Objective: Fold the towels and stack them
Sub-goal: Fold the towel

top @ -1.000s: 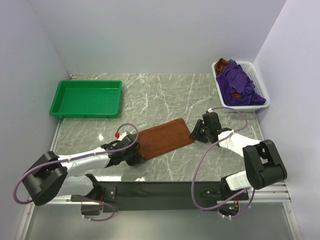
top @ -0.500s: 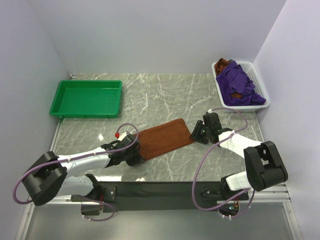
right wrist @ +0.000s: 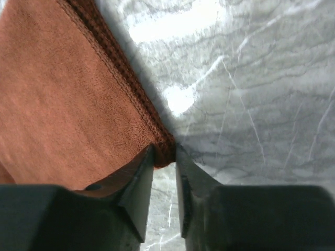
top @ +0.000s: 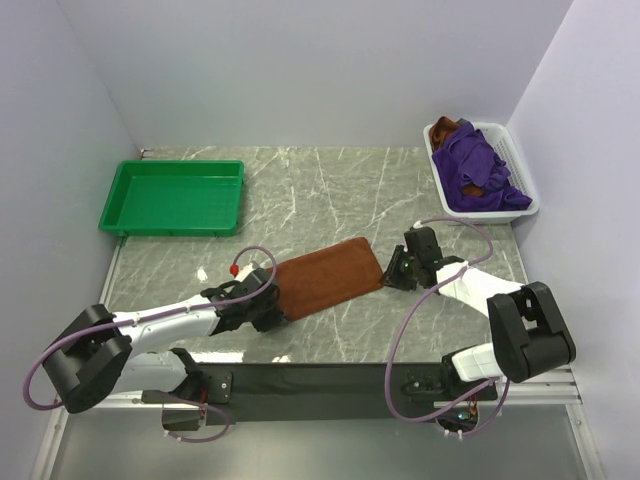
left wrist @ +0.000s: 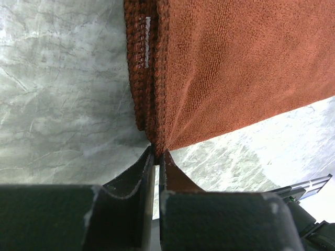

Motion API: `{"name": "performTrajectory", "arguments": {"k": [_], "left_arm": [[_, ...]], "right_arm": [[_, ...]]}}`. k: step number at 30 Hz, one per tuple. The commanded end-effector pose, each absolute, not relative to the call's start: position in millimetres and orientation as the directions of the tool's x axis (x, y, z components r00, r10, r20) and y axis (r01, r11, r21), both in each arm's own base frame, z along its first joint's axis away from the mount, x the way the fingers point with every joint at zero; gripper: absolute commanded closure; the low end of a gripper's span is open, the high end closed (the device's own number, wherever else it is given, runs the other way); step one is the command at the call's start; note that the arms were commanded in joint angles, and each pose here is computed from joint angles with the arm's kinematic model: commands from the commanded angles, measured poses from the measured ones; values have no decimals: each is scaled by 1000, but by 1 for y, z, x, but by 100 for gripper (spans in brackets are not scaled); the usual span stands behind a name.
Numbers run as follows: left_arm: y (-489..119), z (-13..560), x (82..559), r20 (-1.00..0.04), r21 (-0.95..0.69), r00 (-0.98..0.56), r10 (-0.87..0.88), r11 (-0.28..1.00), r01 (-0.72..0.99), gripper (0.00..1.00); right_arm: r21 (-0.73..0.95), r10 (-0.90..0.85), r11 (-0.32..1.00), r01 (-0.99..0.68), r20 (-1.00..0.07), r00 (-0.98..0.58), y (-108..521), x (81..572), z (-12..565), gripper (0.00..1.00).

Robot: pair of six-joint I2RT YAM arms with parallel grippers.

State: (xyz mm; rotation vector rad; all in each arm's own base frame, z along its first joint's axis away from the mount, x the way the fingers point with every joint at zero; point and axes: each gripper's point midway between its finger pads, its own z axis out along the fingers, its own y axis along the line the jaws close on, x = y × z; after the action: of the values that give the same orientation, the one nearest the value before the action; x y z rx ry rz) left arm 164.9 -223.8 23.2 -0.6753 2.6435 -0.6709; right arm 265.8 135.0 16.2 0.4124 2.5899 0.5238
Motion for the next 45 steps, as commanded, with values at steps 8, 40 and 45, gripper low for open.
{"name": "performTrajectory", "arguments": {"k": [8,40,45], "left_arm": [[-226,55,176,-247,-540,-815,-524,773,-333,99],[-170,144,296,-456,-535,-702,-547,799,-275,99],[-161,160,330,-505,-512,-673,-541,815,-271,99]], "right_arm": [[357,336,912,203,-365,-868,124,252,20,100],[438,276,899,-14,-590,-759,172,390,168,100],[430,267,902,-34,-619,-739,179,422,180,100]]}}
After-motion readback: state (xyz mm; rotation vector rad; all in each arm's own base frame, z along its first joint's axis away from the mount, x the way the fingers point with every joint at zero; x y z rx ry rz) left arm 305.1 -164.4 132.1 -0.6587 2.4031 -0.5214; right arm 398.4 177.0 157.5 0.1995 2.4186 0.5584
